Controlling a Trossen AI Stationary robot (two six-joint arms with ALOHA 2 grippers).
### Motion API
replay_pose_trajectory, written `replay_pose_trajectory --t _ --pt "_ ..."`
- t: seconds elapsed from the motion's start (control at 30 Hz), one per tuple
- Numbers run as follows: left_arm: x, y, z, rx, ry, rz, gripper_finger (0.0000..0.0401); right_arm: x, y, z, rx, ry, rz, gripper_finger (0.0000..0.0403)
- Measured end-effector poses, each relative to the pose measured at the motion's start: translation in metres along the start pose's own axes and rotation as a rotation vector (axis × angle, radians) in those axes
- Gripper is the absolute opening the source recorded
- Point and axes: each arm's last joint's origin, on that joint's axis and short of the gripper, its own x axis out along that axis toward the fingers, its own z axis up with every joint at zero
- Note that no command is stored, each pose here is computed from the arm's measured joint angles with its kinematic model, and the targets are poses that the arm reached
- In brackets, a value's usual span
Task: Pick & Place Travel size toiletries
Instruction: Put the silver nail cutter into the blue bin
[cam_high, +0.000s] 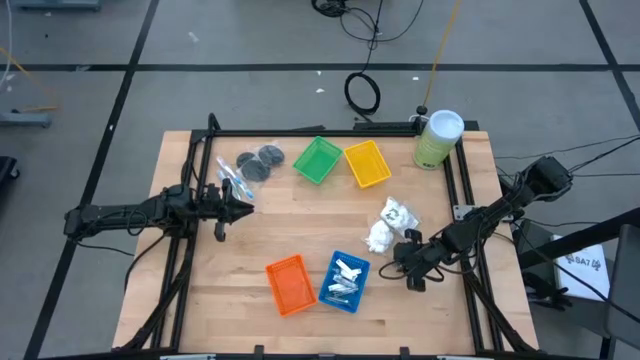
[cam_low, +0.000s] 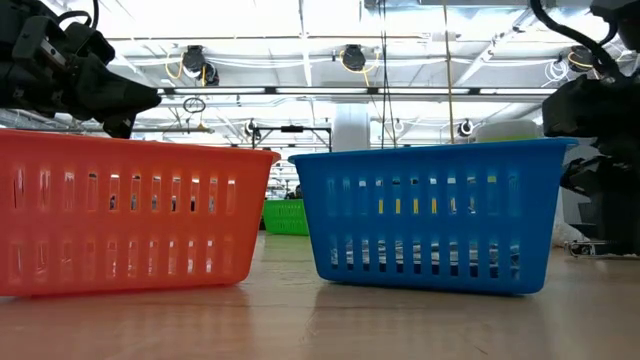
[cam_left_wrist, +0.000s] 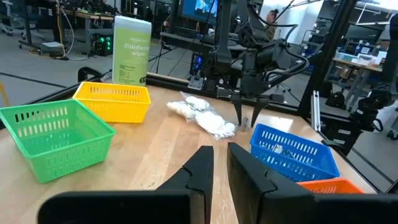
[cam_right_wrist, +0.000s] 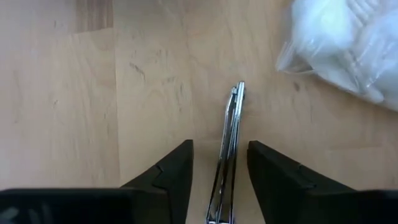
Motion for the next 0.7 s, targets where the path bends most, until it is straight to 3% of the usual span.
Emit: replay_pose_trajectory --t 0.37,0.7 --pt "0.000 0.000 0.000 0.000 0.000 0.000 0.0044 -0.001 0.003 -0.012 0.094 0.076 -0.023 0.0116" --pt "0.000 0.000 0.000 0.000 0.000 0.000 0.0044 -0.001 0.005 -0.014 0.155 0.037 -0.049 0.0033"
